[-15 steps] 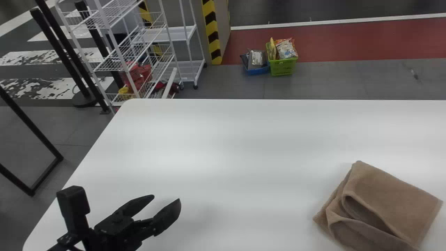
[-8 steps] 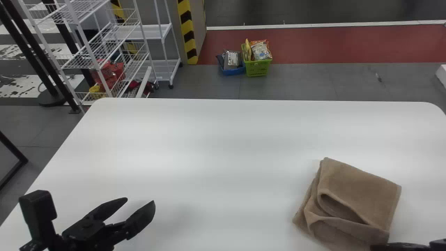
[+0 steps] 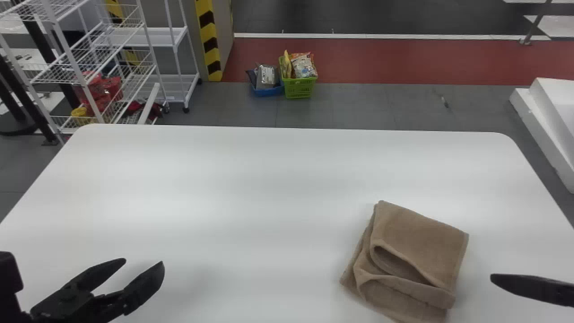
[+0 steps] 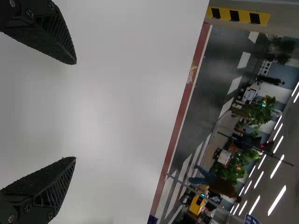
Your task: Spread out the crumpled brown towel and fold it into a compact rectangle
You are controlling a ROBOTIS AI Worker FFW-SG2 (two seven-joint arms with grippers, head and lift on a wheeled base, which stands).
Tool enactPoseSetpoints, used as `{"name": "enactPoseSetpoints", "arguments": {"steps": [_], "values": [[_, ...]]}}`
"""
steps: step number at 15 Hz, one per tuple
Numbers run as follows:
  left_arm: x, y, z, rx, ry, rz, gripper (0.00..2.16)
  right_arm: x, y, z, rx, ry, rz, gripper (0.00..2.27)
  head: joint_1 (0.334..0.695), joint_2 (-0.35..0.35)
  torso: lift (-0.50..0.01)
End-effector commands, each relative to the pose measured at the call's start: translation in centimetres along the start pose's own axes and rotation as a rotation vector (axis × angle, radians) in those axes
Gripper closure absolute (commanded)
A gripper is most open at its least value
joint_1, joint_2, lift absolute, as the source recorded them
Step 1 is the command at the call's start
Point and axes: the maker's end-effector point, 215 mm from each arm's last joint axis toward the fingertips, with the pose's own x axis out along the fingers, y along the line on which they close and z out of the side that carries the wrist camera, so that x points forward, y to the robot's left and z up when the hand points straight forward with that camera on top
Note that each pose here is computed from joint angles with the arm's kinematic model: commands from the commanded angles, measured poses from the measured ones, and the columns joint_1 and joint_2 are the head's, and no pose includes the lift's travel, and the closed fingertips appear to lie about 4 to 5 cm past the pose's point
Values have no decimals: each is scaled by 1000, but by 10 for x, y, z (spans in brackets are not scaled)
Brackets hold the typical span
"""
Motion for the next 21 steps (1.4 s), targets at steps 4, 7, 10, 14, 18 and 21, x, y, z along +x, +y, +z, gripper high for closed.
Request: {"name": "enactPoseSetpoints", "arguments": {"steps": [4, 7, 10, 14, 18, 21], "values": [[2, -9, 4, 15, -3, -11, 80, 12, -29, 25, 68, -26, -19, 1717, 695, -113, -127], [-2, -4, 3, 14, -1, -5, 80, 30, -50, 34, 117, -7, -47, 1717, 695, -114, -127], [-4, -2, 4, 12, -5, -3, 80, 37, -72, 31, 155, 26, -90, 1717, 695, -122, -127], [-5, -1, 4, 11, -6, -1, 80, 63, -88, 19, 187, 101, -131, 1717, 695, -142, -127], [-8, 5, 4, 6, -6, 9, 80, 98, -66, 16, 172, 151, -99, 1717, 695, -113, -127], [-9, 5, 4, 6, -7, 10, 80, 116, -39, 25, 155, 145, -49, 1717, 695, -71, -127]]}}
